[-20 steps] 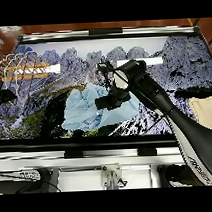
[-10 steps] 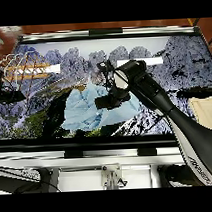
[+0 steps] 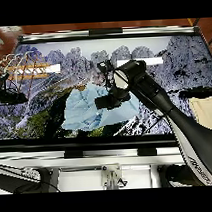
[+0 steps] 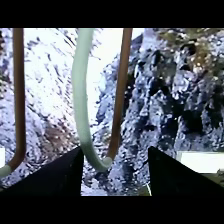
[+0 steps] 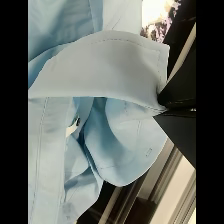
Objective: Fold the shirts.
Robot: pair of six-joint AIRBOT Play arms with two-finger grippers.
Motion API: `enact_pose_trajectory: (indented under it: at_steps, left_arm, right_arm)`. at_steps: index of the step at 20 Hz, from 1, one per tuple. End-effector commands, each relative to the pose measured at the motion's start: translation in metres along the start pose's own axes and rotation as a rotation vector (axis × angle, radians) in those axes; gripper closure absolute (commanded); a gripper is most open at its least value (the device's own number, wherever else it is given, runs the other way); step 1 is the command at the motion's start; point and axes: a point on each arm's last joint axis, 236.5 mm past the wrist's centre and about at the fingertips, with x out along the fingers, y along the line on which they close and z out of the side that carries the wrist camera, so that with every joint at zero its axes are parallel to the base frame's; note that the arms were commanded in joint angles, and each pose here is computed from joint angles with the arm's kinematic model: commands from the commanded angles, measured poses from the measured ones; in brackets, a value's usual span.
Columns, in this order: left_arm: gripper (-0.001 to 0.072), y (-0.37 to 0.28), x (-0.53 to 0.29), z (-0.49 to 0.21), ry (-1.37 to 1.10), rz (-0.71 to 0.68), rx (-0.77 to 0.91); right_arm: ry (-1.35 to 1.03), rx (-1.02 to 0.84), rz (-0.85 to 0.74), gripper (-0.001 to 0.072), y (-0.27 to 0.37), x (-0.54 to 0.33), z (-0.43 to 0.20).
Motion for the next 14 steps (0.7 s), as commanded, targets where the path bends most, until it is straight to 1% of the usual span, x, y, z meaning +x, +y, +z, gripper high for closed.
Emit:
enact_pose_trajectory:
  at_steps: [1,2,3,6,7,9,10,12,14]
  left_arm:
    - [0.0243,-0.0047,0.0120,-0.0041,0.023,-0.008,0.005]
    - [0.0286,-0.0043,0.0128,-0.0026,0.018,-0.005,0.001]
    - [0.0306,-0.0033,0.0128,-0.0008,0.010,0.000,0.001]
    - [0.0325,-0.0024,0.0130,0.0003,0.005,0.003,0.001]
    - [0.0372,-0.0021,0.0131,0.0008,0.003,0.005,0.001]
    - [0.0394,-0.0012,0.0140,0.0021,-0.003,0.008,-0.003]
    - [0.0451,-0.0014,0.0157,0.0006,0.002,0.006,-0.003]
    - [0.0514,-0.0015,0.0193,-0.0015,0.010,0.002,-0.019]
    - [0.0641,-0.0016,0.0204,-0.0019,0.011,0.001,-0.032]
  right_arm:
    - [0.001,-0.001,0.000,0.0635,0.0002,0.0001,-0.0004]
    - [0.001,-0.001,0.000,0.0635,0.0003,0.0001,-0.0004]
    - [0.001,-0.001,0.000,0.0635,0.0003,0.0001,-0.0004]
    - [0.001,-0.001,0.000,0.0635,0.0001,0.0001,-0.0003]
    - [0.001,-0.001,-0.001,0.0635,0.0001,0.0001,-0.0004]
    - [0.001,-0.001,0.000,0.0635,0.0002,0.0001,-0.0004]
    - [0.001,-0.001,-0.001,0.0635,0.0001,0.0001,-0.0004]
    - [0.001,-0.002,-0.001,0.0635,0.0001,0.0001,-0.0004]
    - [-0.001,-0.003,-0.009,0.0635,-0.0019,0.0001,0.0002]
